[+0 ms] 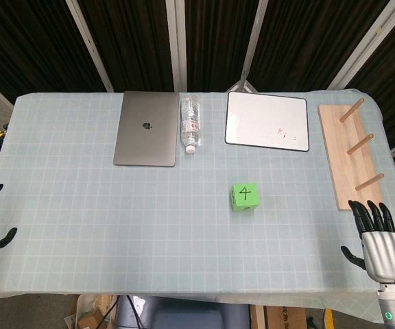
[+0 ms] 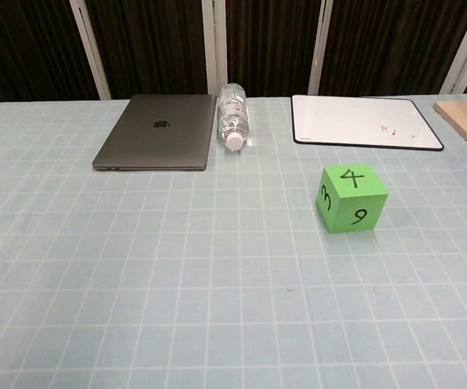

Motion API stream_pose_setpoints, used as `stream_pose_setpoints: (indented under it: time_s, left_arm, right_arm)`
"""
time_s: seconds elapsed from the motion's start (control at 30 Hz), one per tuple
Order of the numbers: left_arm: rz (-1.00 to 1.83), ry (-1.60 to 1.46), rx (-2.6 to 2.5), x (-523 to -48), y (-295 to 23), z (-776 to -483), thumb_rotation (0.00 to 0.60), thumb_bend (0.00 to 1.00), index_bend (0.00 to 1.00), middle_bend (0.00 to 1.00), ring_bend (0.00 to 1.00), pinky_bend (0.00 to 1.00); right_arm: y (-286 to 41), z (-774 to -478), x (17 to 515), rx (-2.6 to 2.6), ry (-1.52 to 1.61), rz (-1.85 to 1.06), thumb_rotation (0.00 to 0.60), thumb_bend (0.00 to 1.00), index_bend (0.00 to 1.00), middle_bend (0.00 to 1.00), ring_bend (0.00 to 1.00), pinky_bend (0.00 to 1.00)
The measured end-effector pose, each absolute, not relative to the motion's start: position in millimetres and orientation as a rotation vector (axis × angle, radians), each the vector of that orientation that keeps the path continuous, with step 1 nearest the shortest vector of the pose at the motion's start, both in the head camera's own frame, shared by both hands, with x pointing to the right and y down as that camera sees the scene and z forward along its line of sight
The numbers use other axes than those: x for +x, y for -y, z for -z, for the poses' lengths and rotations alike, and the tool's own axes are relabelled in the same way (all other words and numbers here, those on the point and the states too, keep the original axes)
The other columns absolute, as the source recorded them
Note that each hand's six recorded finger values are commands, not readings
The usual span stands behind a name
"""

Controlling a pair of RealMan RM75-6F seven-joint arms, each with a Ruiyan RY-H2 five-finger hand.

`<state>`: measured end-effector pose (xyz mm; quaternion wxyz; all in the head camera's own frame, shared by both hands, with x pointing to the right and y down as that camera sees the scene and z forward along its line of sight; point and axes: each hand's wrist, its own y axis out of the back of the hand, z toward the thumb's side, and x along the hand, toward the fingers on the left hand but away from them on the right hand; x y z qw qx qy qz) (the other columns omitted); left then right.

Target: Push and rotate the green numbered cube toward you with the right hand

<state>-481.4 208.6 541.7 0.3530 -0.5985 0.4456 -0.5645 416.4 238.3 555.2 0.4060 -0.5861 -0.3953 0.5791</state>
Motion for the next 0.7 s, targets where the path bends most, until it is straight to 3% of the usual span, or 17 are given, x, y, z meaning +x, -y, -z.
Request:
stream_pose_setpoints:
  time_s: [0.5,0.7]
  left_arm:
    - [1.43,-1.159,-1.556,-475.7,-209.5,-540.0,0.6,0.32,0.1,0.0,0.0,0.0]
    - [1.445,-1.144,-1.559,-475.3,-212.1,-541.2,0.6,0.32,0.1,0.0,0.0,0.0]
  right_arm:
    - [-238.9,-555.6,419.1,-1.457,1.047,-1.459,0.6,0.19,0.06,0.14,0.05,0.0]
    - [-241.0,-556.7,413.6,-1.5,1.038,-1.444,0.6,0.2,0.07,0.21,0.17,0.02]
